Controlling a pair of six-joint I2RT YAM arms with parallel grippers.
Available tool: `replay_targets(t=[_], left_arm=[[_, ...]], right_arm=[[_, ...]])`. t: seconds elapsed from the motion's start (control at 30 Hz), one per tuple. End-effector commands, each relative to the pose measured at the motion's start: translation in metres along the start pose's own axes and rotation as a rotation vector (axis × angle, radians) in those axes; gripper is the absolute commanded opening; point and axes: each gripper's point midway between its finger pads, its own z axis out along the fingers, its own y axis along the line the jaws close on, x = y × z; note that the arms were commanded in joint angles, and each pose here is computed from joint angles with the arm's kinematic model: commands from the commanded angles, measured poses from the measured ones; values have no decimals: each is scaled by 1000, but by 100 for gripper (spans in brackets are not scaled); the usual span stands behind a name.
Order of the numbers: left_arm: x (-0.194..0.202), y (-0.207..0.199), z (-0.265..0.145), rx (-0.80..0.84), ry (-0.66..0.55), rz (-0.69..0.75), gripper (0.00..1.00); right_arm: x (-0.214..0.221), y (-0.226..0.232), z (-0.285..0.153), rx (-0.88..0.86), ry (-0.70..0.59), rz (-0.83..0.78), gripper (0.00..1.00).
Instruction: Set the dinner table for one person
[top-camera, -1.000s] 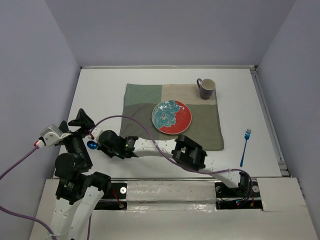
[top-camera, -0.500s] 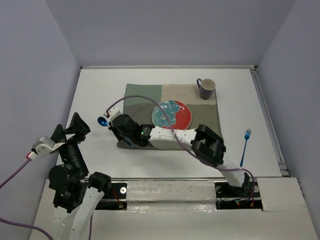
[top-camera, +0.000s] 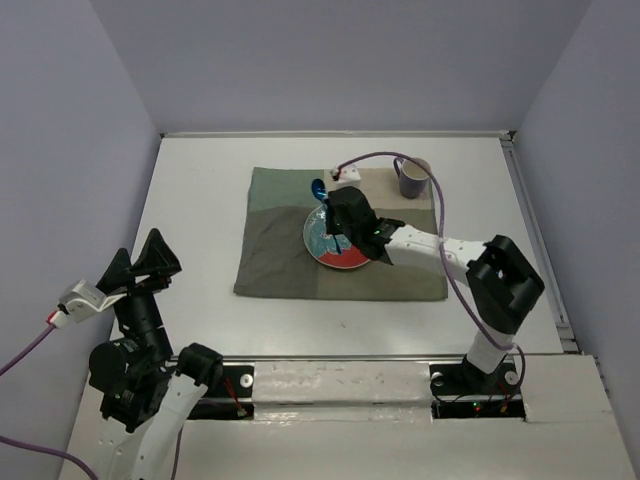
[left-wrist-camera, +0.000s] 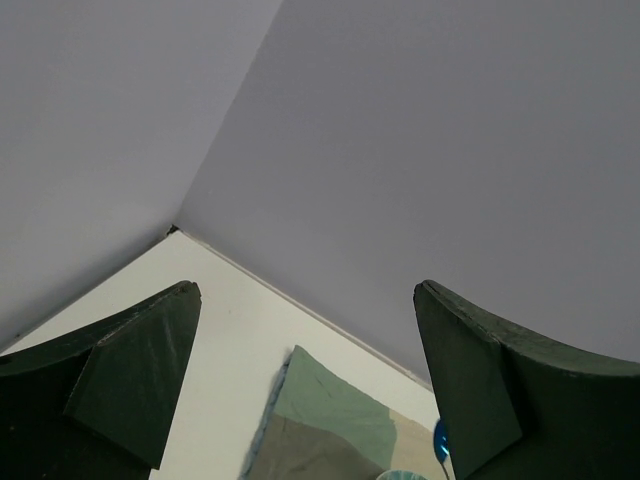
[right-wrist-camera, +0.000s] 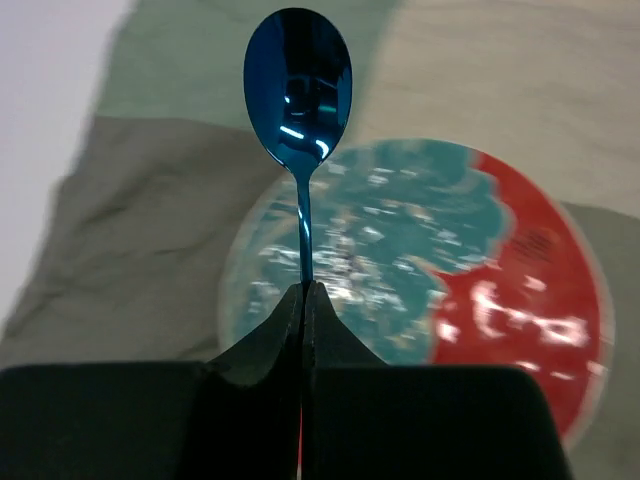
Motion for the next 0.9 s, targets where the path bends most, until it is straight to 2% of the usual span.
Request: replay_targets(t=[0.0,0.13,0.4,0.87], left_arm=[[-21,-2,-9,44,-61,-81,99],[-19,-4,-10,59,-50,-89,99],[-21,-4,-13,76,-49,-115,99],[-21,-5,-15,98,-40,-129,99]], right_arm=[[3,-95,-14,204,-13,142,0],[19,-148,-31,331,18,140,0],[41,-205,-43,435,69,163,0],[64,-223,-17,430,153,108,0]])
